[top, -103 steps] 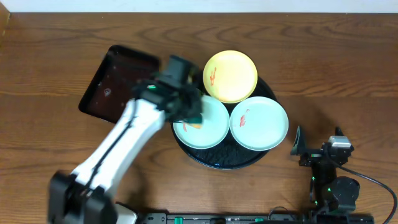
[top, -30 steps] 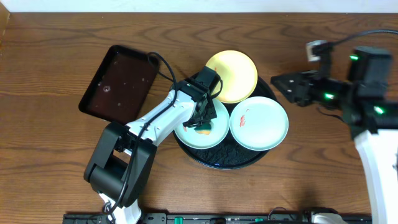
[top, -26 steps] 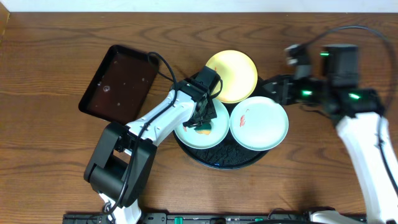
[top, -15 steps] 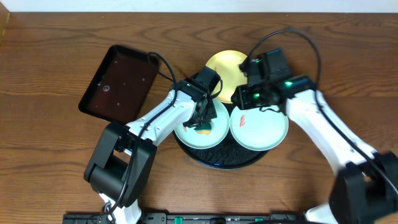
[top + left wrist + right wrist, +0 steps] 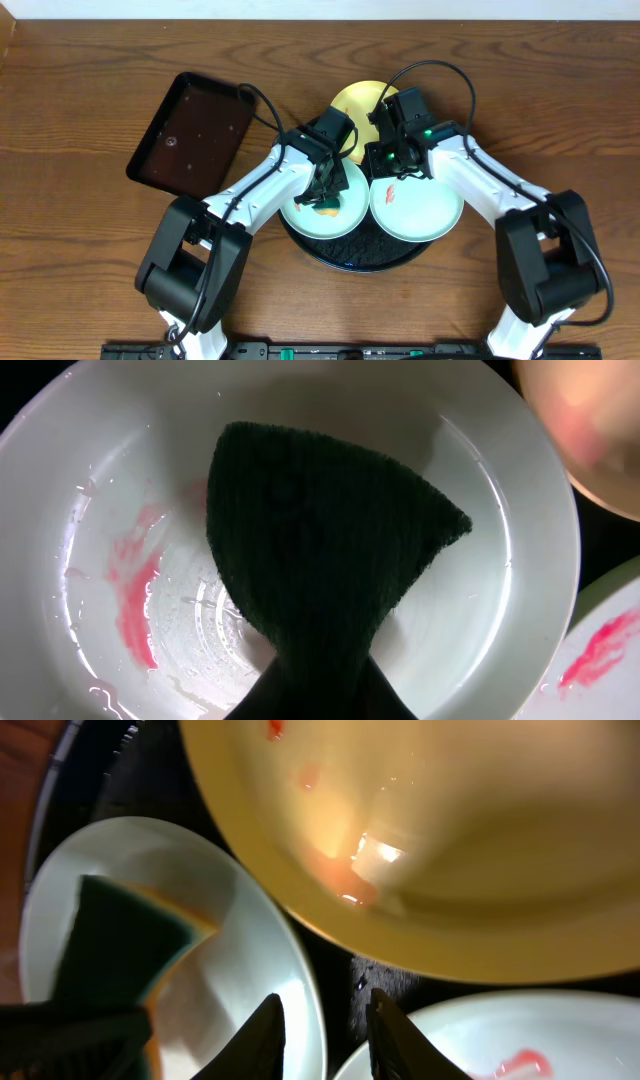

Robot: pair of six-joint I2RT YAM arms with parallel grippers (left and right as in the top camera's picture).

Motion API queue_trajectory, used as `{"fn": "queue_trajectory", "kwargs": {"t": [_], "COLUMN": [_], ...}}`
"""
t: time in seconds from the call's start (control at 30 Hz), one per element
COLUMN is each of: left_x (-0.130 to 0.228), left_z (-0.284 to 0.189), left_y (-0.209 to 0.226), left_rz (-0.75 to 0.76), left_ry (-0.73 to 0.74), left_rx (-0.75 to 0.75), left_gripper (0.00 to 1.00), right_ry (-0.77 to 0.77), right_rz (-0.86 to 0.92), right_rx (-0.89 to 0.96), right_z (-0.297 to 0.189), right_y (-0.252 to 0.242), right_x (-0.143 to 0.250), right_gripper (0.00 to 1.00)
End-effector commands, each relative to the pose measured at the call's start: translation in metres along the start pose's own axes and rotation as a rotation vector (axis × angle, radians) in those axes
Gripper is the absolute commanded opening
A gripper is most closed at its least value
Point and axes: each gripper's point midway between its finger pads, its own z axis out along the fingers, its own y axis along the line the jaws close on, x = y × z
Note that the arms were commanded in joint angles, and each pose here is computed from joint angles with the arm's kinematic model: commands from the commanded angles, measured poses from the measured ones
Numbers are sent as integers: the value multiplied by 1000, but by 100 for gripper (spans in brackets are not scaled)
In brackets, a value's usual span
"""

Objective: Clean dirty plates on tray and stack at the side
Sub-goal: 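Move the right gripper to the right pale green plate's rim, then scrub the left pale green plate with the sponge in the left gripper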

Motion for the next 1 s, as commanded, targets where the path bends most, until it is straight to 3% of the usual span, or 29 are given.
{"fn": "queue_trajectory", "kwargs": {"t": [0.0, 0.37, 0.5, 0.7, 0.83, 0.97], "left_x": [-2, -2, -2, -2, -2, -2], "left_z": [0, 0, 0, 0, 0, 0], "left_y": [2, 2, 2, 2, 2, 2], "left_rz": [-6, -5, -5, -5, -5, -5], "left_ry": [-13, -14, -14, -14, -14, -13], "left_rx": [-11, -10, -10, -10, -10, -10], "left_gripper": [13, 13, 13, 13, 13, 14], "right_ry": [28, 53, 57, 64, 72, 72], "right_rz": [1, -38, -37, -34, -39, -40], "right_rx": [-10, 5, 37, 40, 43, 43], "right_z": [14, 31, 31, 31, 30, 31], "right_y": [4, 14, 9, 8, 7, 7], "right_x": [5, 15, 17, 18, 20, 20], "right_gripper": [25, 23, 17, 19, 7, 3]}}
